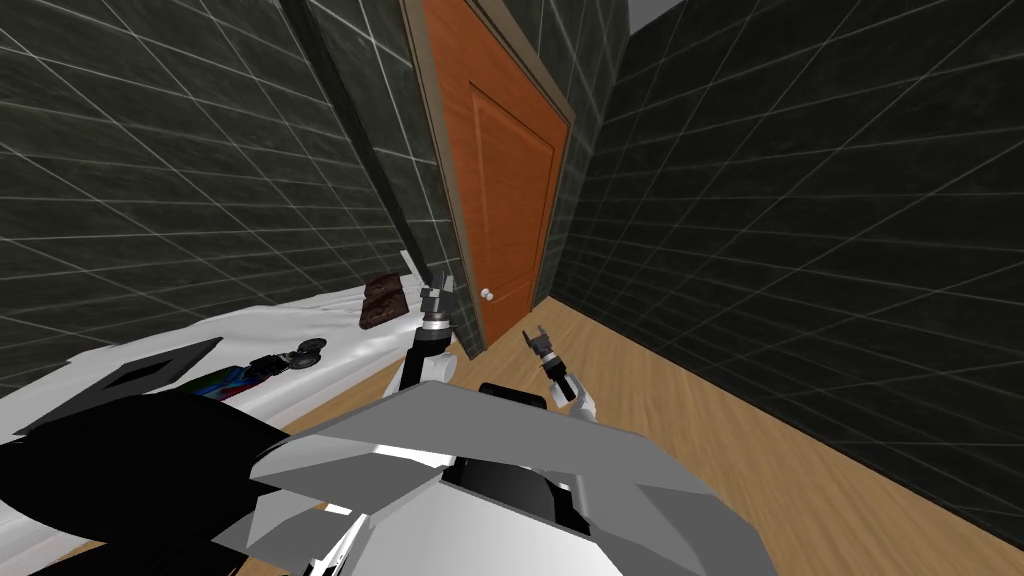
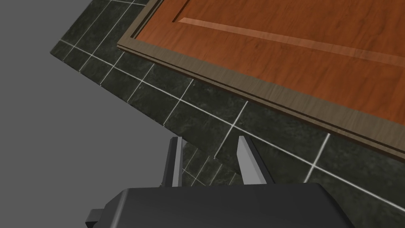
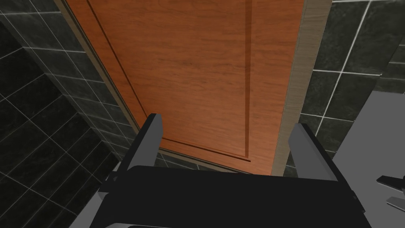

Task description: Pull the door open

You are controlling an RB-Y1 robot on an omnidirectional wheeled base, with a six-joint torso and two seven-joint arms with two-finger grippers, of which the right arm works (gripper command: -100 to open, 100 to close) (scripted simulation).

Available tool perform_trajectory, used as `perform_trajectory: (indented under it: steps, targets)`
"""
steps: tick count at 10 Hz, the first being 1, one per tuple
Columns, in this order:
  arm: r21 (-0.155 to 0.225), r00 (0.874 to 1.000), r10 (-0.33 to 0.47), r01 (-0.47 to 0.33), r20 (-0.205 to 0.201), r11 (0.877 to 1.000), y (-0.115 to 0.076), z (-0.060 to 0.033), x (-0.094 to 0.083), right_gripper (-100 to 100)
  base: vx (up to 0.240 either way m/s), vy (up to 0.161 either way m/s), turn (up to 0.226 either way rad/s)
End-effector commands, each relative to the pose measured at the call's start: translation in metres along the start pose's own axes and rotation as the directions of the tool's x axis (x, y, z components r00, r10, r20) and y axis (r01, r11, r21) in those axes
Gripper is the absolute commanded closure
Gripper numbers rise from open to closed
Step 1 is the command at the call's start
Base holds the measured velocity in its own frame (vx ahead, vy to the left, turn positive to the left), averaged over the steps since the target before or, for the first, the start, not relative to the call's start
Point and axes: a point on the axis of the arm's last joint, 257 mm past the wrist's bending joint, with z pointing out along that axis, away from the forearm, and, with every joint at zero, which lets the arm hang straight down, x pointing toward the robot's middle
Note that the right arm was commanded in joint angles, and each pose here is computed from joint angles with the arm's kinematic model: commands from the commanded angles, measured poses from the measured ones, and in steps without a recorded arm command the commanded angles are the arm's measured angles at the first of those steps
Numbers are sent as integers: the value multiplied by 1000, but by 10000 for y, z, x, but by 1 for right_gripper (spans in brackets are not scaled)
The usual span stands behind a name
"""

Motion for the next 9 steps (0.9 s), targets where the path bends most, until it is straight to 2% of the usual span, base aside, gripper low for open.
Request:
perform_trajectory:
  steps: [1,6,9]
  targets:
    - [-6,1000,-9,9,-8,1000,18,-17,54,-100,91,-21,10]
    - [-50,997,-57,55,-50,997,172,18,266,-100,82,-17,45]
    - [-95,992,-99,91,-82,991,334,44,442,-100,127,-5,69]
